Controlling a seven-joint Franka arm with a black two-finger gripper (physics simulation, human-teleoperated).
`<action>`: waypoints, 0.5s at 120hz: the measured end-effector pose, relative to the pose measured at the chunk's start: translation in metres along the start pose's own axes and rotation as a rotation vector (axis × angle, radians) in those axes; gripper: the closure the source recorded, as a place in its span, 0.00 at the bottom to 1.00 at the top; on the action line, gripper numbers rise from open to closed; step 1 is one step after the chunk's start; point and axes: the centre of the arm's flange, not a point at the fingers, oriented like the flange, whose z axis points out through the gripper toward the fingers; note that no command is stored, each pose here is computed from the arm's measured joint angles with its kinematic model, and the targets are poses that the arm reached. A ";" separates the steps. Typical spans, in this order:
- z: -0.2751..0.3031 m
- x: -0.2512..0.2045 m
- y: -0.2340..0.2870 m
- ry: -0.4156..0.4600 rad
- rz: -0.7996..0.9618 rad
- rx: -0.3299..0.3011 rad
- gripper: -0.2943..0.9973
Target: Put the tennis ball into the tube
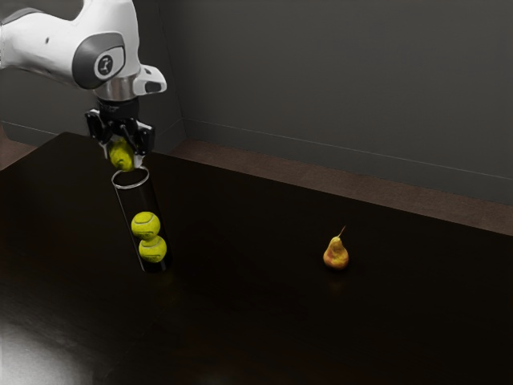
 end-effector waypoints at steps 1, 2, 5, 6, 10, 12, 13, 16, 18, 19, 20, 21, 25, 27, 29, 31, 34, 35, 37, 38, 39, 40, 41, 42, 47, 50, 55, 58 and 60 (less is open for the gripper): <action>0.000 0.000 0.001 0.000 0.002 -0.001 0.39; 0.000 0.000 0.001 0.000 0.003 -0.002 0.39; 0.000 0.000 0.002 -0.001 0.006 -0.006 0.37; 0.000 0.000 0.002 -0.001 0.007 -0.008 0.36; 0.000 0.000 0.002 -0.002 0.008 -0.014 0.34; 0.000 0.000 0.002 -0.002 0.008 -0.016 0.34; 0.000 0.000 0.001 -0.003 0.008 -0.017 0.33; 0.000 0.000 0.001 -0.003 0.008 -0.020 0.32; 0.001 0.000 0.000 -0.004 0.008 -0.021 0.31; 0.001 0.000 0.000 -0.004 0.008 -0.022 0.31; 0.001 0.000 0.000 -0.005 0.009 -0.022 0.31; 0.001 0.000 0.000 -0.005 0.009 -0.022 0.30; 0.001 0.001 0.003 -0.004 0.019 -0.025 0.29; -0.002 0.001 0.008 0.001 0.031 -0.029 0.29; -0.005 0.002 0.017 0.008 0.050 -0.035 0.28; -0.011 0.003 0.028 0.019 0.075 -0.043 0.28; -0.021 0.003 0.048 0.039 0.117 -0.054 0.27; -0.025 0.003 0.056 0.046 0.131 -0.057 0.27; -0.032 0.002 0.069 0.059 0.158 -0.063 0.27; -0.035 0.002 0.076 0.065 0.171 -0.065 0.27; -0.038 0.001 0.083 0.070 0.183 -0.067 0.26; -0.041 0.000 0.089 0.075 0.194 -0.069 0.26; -0.043 -0.001 0.095 0.079 0.205 -0.071 0.26; -0.045 -0.002 0.100 0.082 0.215 -0.072 0.26; -0.057 -0.007 0.119 0.092 0.249 -0.075 0.26; -0.062 -0.009 0.124 0.094 0.260 -0.076 0.25; -0.066 -0.011 0.125 0.090 0.264 -0.080 0.25; -0.066 -0.011 0.120 0.085 0.259 -0.081 0.25; -0.066 -0.010 0.116 0.082 0.253 -0.080 0.24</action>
